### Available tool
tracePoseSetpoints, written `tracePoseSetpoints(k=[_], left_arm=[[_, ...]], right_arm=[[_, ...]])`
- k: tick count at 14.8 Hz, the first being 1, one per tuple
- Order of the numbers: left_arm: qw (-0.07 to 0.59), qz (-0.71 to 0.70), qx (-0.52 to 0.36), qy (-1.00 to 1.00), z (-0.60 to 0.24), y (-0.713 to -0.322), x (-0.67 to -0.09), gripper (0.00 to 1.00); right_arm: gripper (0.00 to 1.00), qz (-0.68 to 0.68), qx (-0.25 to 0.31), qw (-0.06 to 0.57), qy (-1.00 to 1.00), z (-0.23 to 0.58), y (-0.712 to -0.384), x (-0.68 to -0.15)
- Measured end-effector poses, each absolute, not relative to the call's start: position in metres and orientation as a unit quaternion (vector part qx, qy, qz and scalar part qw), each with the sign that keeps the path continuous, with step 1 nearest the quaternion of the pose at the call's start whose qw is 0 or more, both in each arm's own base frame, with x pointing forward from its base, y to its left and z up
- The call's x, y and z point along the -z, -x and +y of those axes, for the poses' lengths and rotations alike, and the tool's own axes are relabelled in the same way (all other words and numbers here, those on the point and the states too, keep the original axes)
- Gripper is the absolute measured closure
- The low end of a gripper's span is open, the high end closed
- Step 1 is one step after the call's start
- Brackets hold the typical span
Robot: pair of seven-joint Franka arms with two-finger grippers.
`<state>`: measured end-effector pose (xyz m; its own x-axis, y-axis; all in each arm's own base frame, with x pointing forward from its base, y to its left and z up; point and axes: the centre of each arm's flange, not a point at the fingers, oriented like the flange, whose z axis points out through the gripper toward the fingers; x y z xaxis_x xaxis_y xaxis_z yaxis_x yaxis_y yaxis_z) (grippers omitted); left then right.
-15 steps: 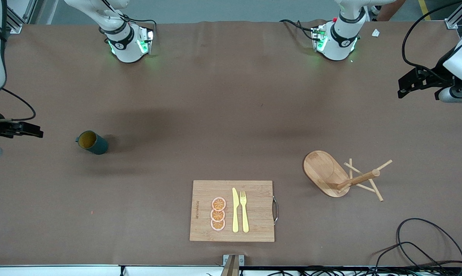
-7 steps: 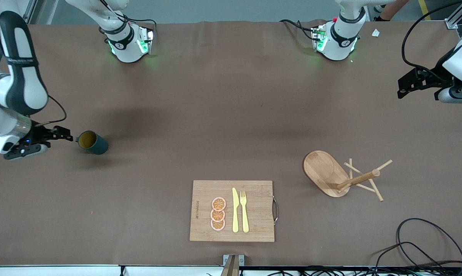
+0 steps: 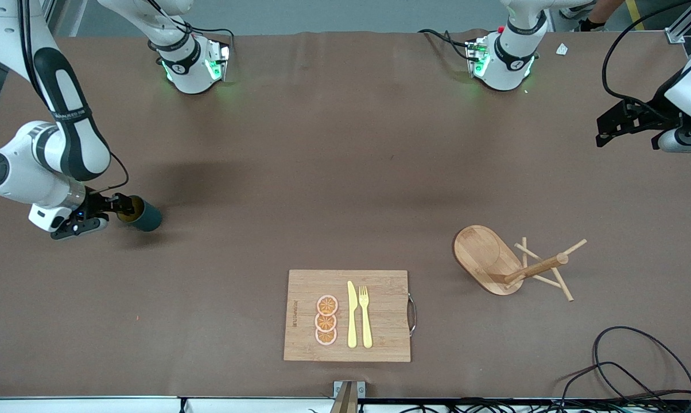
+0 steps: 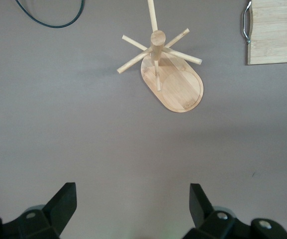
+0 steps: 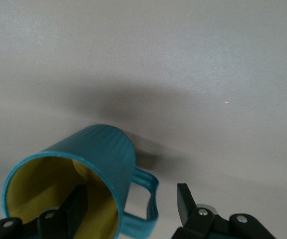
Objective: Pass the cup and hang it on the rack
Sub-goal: 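Reach the right gripper to the teal mug and grasp its rim, then carry the teal mug with the right gripper toward the table middle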
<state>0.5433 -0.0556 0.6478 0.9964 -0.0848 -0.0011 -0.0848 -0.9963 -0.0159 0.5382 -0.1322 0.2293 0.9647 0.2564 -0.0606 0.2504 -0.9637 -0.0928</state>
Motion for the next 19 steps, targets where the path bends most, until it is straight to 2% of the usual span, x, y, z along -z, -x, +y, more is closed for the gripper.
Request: tracePoseSetpoints(k=[1,5,6,8,11,14,16,19], left_arm=[[0.008,0.042,0.0,0.999,-0.056,-0.543,-0.648,0.0],[0.008,0.042,0.0,0.999,-0.055,-0.543,-0.648,0.0],[0.008,0.042,0.0,0.999,-0.055,-0.543,-0.648,0.0],[0.008,0.042,0.0,0.999,-0.055,-0.543,-0.648,0.0],[0.008,0.042,0.0,0.999,-0.055,-0.543,-0.648,0.0],[0.008,0.041,0.0,0.999,-0.054,-0.543,-0.648,0.0],[0.008,0.041,0.0,0.999,-0.054,-0.544,-0.648,0.0],[0.008,0.041,-0.004,0.999,-0.054,-0.546,-0.644,0.0]], right_arm=[[0.24,-0.128,-0.038,0.044,0.99,-0.13,-0.538,-0.226],[0.62,-0.135,-0.034,0.045,0.989,-0.12,-0.544,-0.229],[0.77,-0.137,-0.034,0.046,0.989,-0.118,-0.546,-0.231],[0.95,-0.141,-0.044,0.053,0.988,-0.109,-0.552,-0.238],[0.96,-0.121,-0.061,0.061,0.989,-0.07,-0.565,-0.265],[0.96,-0.089,-0.066,0.057,0.992,0.017,-0.569,-0.299],[0.96,-0.05,-0.065,0.048,0.995,0.092,-0.562,-0.314],[0.96,0.015,-0.062,0.034,0.997,0.214,-0.533,-0.322]])
